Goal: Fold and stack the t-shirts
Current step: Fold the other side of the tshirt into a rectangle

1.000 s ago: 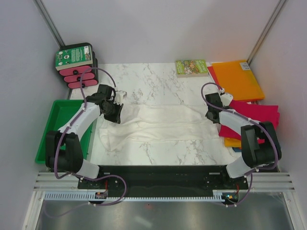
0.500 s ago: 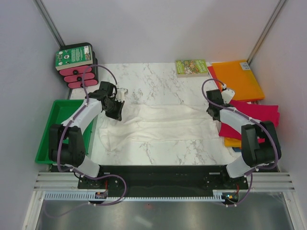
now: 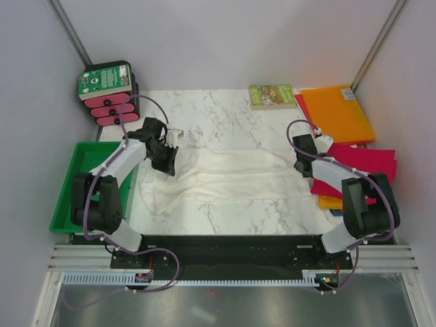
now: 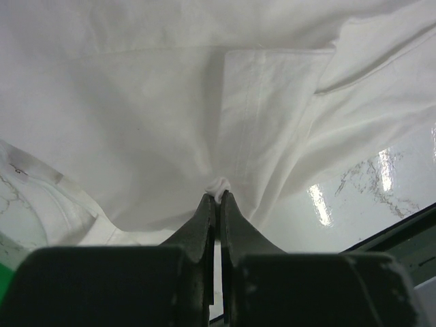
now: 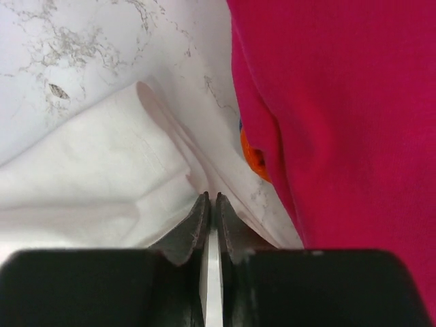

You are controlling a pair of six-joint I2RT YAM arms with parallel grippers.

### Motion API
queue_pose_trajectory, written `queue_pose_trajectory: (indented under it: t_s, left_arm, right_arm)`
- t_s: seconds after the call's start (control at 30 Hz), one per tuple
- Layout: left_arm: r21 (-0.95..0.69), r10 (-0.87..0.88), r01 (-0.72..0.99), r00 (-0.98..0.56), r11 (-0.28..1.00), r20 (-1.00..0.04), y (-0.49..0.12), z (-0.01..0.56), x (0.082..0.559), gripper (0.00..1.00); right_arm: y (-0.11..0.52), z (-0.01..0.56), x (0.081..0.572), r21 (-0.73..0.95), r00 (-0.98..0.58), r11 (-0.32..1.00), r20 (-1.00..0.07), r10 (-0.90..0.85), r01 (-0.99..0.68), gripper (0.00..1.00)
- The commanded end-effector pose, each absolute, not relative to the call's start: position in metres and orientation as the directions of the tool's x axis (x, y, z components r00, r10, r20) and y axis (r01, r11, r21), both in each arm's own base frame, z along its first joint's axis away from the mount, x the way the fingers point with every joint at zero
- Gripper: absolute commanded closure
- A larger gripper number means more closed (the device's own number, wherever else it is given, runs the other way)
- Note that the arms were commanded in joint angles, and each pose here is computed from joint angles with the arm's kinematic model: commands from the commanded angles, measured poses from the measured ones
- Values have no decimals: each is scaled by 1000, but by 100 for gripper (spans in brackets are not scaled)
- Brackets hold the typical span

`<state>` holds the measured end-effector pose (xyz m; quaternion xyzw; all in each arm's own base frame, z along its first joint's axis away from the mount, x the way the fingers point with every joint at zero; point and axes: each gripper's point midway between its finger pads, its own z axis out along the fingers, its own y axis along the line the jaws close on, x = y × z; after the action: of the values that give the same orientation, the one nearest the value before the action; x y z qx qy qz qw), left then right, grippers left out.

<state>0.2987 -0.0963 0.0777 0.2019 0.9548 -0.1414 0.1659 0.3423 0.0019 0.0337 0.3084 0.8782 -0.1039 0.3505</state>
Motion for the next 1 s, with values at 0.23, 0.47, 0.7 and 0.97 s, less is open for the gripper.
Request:
queue_pose_trajectory:
  t_s: [0.23,0.47,0.7,0.97]
  left_arm:
    - [-217,335,471,-821,855,-463,-106,111,313,69]
    - [-218,299,453,-812,865,-501,-110,124,328,64]
    - [-226,288,399,-869,889,-402,-105,91,333,71]
    - [-236,318,384,-908,893,-274,-98,64,316,74]
  right_arm:
    - [5,133,375,199,-391,798,-787,476,569,41]
    - [28,130,389,250,-450,837,-749,486,488,98]
    - [49,86,386,235,-584,862,-654,482,449,100]
    - [49,57,358,191,-657,866,-583,478,461,100]
